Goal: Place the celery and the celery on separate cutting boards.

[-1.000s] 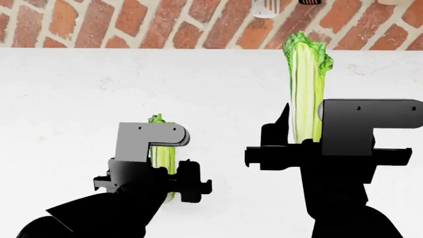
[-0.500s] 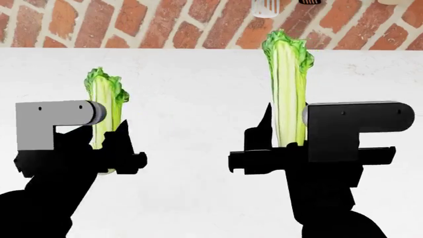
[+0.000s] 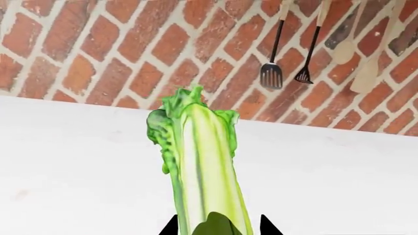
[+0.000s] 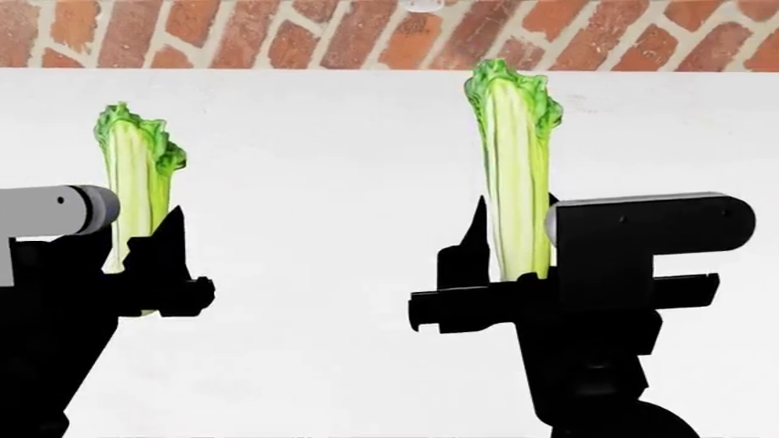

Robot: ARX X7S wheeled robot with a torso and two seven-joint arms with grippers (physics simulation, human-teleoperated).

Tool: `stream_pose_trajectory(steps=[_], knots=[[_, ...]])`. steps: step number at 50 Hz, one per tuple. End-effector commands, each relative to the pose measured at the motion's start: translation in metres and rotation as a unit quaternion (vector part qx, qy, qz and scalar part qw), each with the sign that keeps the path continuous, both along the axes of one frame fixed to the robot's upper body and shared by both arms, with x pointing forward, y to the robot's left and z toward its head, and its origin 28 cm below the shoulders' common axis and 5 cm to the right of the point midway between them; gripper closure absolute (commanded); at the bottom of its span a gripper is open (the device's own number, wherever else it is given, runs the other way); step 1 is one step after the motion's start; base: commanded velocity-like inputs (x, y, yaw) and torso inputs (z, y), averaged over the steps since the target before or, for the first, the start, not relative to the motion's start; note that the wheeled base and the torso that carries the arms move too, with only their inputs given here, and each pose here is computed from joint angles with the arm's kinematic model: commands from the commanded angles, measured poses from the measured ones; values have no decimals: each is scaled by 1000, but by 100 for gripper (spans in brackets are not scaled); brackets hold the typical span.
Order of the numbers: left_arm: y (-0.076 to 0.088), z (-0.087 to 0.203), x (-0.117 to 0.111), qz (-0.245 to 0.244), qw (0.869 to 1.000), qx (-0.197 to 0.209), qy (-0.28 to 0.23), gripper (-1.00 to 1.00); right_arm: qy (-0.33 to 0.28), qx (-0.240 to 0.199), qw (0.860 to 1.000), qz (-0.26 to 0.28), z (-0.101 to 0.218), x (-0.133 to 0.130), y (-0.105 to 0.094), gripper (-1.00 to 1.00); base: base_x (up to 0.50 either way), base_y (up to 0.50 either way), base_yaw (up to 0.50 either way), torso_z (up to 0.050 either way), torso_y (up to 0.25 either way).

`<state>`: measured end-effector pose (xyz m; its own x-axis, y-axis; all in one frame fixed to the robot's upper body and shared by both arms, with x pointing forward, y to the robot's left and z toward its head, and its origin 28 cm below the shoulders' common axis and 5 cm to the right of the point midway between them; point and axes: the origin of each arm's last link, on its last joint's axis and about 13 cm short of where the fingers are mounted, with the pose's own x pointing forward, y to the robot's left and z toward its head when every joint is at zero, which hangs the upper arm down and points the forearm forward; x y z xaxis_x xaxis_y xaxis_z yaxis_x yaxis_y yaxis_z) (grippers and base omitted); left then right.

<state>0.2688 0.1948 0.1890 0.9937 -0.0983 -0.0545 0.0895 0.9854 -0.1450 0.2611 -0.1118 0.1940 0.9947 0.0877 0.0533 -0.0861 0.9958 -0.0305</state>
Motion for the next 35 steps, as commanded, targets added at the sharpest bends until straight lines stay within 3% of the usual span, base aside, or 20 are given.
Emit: stream_pose_trajectory(steps=[1, 35], knots=[[-1, 2, -4, -7, 1000, -3, -7, 100, -10, 3, 999, -35, 2, 0, -2, 100, 0, -500, 0, 0, 0], [-1, 5, -7, -17, 1000, -10, -8, 100, -7, 3, 999, -38, 2, -2, -4, 100, 0, -491, 0, 0, 1]])
